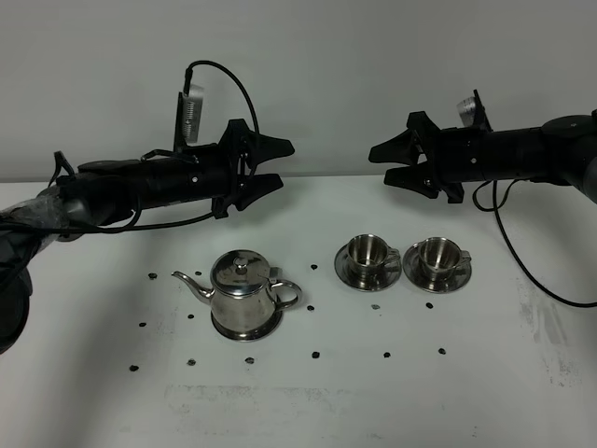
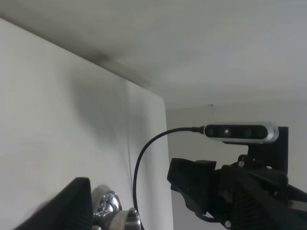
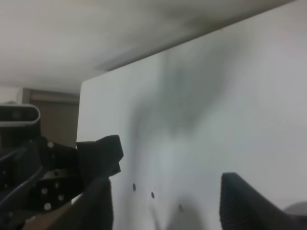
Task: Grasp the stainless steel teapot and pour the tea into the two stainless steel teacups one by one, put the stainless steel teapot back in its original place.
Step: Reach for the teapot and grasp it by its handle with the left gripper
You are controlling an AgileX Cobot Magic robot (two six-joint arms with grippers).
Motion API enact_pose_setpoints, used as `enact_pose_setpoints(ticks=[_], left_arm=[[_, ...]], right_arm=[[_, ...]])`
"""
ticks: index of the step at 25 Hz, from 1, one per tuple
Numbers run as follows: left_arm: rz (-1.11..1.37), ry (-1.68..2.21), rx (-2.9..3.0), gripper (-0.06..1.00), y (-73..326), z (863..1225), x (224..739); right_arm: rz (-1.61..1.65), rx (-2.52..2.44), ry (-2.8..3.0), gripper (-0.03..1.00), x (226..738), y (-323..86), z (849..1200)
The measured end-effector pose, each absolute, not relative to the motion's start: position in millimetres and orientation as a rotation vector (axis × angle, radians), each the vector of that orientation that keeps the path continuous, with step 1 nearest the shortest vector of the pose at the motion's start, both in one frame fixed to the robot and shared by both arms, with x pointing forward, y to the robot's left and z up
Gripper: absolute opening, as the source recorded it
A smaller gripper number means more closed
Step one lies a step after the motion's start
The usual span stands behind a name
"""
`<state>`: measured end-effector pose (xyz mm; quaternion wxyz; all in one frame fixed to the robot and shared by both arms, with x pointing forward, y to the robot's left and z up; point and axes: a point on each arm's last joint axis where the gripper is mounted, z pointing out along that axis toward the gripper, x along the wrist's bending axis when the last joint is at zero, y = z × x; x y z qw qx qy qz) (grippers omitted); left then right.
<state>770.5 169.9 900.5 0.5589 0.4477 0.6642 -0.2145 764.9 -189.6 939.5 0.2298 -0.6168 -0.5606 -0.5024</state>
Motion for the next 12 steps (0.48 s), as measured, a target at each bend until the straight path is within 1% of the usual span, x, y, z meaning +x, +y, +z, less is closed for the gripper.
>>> enact_pose_setpoints(ticks=[12], left_arm=[[-0.627,1.676,0.909,0.63,173.4,900.5,771.4]], right_arm=[[-1.290,-1.776,-1.380,0.50,764.6,-189.5,935.9]])
